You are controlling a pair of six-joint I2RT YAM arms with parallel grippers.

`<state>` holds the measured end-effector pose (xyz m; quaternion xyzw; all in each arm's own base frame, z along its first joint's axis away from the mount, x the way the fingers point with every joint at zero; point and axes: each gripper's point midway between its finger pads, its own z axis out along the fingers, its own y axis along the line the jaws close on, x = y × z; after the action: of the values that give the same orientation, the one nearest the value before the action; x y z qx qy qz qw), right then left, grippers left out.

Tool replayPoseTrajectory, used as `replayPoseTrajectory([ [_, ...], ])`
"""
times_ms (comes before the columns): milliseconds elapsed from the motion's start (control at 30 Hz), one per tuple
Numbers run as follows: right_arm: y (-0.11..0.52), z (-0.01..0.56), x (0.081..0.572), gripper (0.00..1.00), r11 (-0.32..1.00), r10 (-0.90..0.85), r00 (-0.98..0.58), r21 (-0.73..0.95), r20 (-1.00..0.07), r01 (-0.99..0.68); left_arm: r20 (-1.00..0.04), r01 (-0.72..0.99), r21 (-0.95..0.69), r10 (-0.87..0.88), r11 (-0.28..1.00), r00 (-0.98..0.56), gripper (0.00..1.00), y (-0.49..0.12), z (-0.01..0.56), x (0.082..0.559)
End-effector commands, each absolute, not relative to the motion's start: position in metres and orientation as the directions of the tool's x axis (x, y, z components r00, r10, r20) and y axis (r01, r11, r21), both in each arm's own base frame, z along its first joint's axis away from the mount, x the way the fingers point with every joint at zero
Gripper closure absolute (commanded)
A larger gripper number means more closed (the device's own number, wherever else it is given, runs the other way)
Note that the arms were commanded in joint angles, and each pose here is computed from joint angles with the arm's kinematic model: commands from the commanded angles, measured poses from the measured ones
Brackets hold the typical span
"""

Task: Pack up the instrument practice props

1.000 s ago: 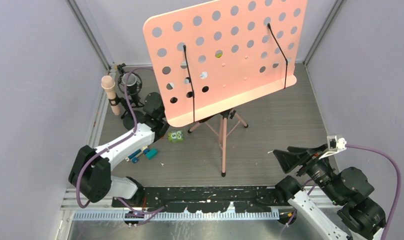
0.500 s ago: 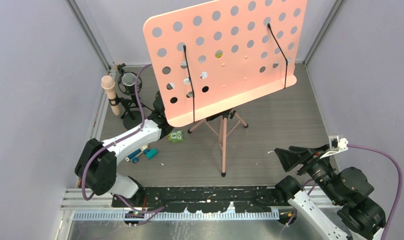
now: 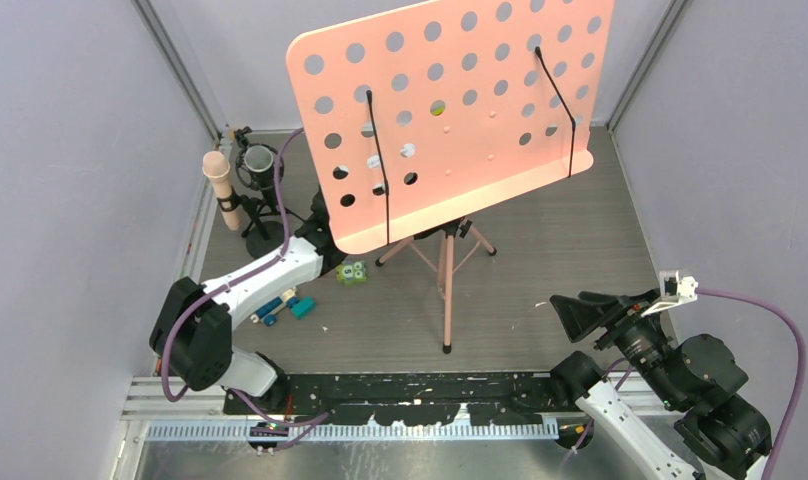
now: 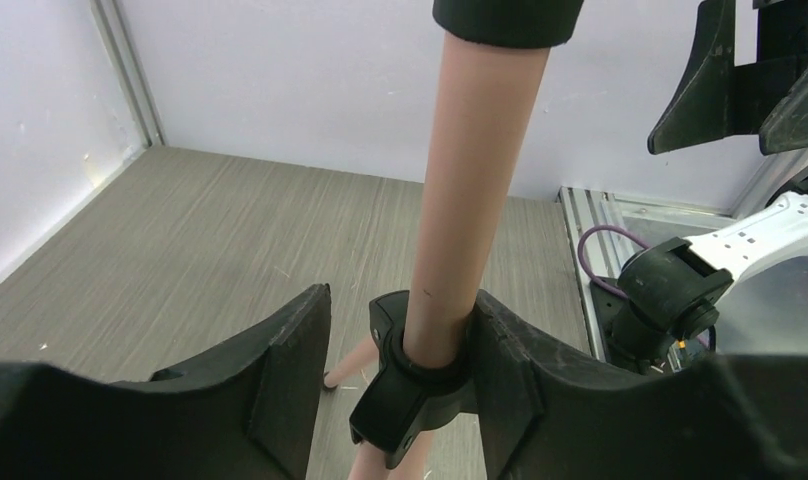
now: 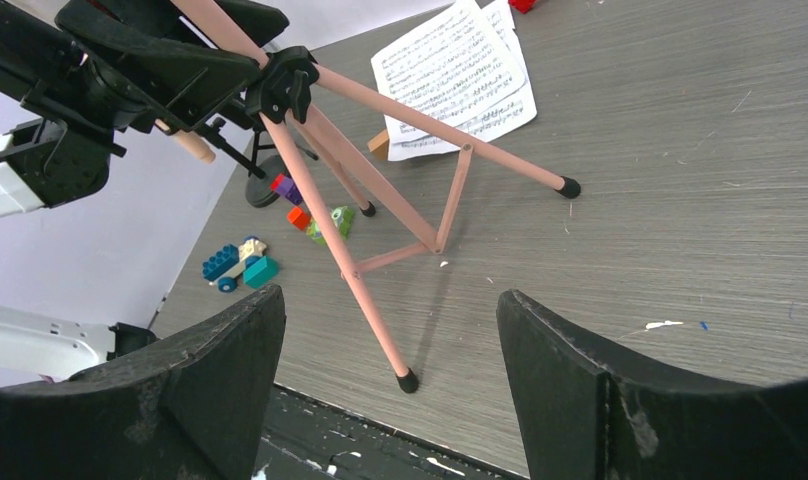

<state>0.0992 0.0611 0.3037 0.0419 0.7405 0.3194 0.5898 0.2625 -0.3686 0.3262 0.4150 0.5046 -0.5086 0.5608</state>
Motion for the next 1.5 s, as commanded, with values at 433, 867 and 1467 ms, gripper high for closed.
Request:
replayPoseTrajectory([
  [433, 0.057, 0.312, 0.101, 0.18, 0.780, 0.482, -0.271, 0.549, -0.833, -0.301, -0.994, 0.991, 0.020, -0.104, 0.133, 0.034, 0.74, -0.367, 0.338, 0.259],
  [867, 0.129, 0.311, 0.159, 0.28, 0.658, 0.562, -0.420, 0.693, -0.712, -0.294, -1.000, 0.995, -0.003, -0.009, 0.097, -0.002, 1.00, -0.363, 0.316, 0.249],
  [1467, 0.198, 0.338, 0.214, 0.54, 0.335, 0.742, -0.338, 0.756, -0.579, -0.563, -1.000, 0.991, -0.018, 0.018, 0.132, -0.021, 1.00, -0.358, 0.304, 0.247],
])
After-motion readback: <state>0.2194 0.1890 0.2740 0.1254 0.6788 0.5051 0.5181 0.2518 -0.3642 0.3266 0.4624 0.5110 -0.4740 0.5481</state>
